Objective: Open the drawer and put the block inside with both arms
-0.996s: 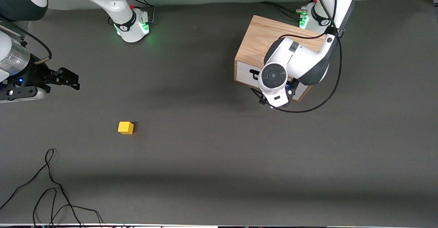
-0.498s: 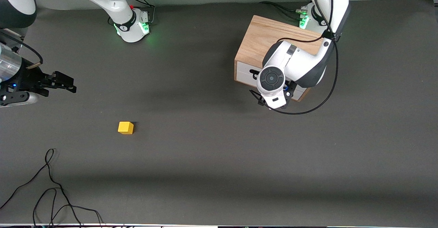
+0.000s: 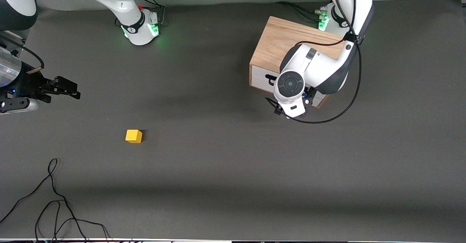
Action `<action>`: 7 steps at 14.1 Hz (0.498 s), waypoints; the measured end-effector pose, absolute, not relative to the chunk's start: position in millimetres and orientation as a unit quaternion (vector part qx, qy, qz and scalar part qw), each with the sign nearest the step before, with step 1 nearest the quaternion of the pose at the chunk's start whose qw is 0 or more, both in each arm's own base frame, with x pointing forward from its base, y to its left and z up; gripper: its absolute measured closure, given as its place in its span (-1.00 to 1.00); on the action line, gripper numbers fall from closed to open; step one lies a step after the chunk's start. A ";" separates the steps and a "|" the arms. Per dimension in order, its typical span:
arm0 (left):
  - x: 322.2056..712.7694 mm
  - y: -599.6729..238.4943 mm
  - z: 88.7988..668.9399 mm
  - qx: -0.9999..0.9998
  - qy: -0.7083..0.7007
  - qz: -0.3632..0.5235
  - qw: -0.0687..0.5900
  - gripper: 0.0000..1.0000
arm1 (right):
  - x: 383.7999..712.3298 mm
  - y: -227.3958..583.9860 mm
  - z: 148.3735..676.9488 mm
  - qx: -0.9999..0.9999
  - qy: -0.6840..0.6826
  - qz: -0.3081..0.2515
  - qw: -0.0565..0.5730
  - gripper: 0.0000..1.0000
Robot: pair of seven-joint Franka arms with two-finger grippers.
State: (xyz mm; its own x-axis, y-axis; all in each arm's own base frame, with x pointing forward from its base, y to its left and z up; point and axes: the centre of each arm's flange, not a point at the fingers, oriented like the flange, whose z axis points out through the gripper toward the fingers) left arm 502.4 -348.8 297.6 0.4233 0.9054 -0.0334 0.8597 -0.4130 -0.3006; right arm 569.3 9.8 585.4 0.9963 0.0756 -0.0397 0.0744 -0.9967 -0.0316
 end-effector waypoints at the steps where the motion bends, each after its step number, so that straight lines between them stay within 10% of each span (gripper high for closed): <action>1: 504.5 -350.0 296.6 -0.835 -0.529 0.096 0.119 -1.00 | 569.4 10.4 585.3 -0.999 -0.038 0.021 0.015 -1.00; 7: 516.9 -356.0 291.3 -0.834 -0.528 0.101 0.128 -1.00 | 570.1 12.6 583.3 -0.999 -0.040 0.023 0.015 -1.00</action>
State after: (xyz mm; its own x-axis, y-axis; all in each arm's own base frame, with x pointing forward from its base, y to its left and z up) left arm 516.9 -356.0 291.3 0.4225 0.9058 -0.0332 0.8538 -0.4100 -0.3208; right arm 570.1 12.6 583.3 0.9958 0.0805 -0.0439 0.0791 -0.9964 -0.0318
